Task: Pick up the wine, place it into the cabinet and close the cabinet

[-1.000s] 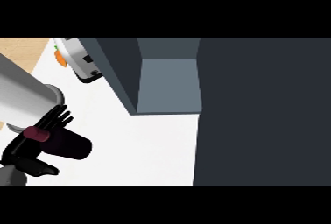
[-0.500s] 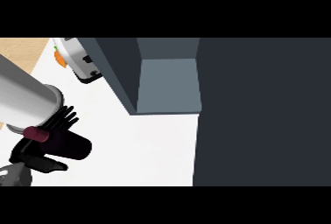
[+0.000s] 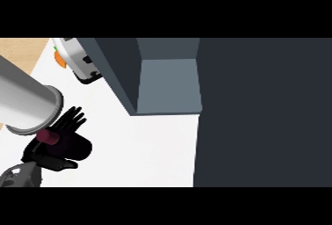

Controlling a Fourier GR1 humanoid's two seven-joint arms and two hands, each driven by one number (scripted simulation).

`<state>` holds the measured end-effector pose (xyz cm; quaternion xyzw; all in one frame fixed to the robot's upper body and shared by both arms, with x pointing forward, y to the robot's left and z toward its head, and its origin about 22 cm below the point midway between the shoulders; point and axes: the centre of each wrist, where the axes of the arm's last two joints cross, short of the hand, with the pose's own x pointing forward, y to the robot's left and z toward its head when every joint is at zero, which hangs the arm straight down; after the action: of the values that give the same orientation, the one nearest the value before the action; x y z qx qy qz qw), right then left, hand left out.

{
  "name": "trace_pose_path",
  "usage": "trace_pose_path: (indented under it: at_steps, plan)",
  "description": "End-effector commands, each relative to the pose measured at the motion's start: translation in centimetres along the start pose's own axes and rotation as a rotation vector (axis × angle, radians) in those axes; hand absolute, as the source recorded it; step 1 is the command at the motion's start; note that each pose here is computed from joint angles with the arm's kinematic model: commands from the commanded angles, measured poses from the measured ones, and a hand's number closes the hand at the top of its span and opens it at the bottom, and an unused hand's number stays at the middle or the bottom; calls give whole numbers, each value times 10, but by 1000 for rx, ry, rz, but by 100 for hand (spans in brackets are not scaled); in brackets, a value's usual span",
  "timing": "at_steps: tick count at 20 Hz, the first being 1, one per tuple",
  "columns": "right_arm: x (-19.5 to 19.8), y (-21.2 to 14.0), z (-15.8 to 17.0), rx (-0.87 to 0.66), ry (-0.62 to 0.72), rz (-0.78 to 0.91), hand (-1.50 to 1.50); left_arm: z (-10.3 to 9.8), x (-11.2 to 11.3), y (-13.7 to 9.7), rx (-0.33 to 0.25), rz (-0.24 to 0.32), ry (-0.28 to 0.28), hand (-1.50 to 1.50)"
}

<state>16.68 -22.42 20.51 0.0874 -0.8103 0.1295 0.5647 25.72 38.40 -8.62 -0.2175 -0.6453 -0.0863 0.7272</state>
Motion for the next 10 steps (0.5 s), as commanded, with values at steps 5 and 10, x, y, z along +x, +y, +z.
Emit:
trace_pose_path:
  at_steps: [5, 10]
  plan:
    - [19, 3, 19, 27, -45, -34, -150, -9, -2, 0, -221, 146, -70, 150]
    - [13, 2, 12, 20, -34, -43, -150, -9, -7, -18, -267, 54, -116, 150]
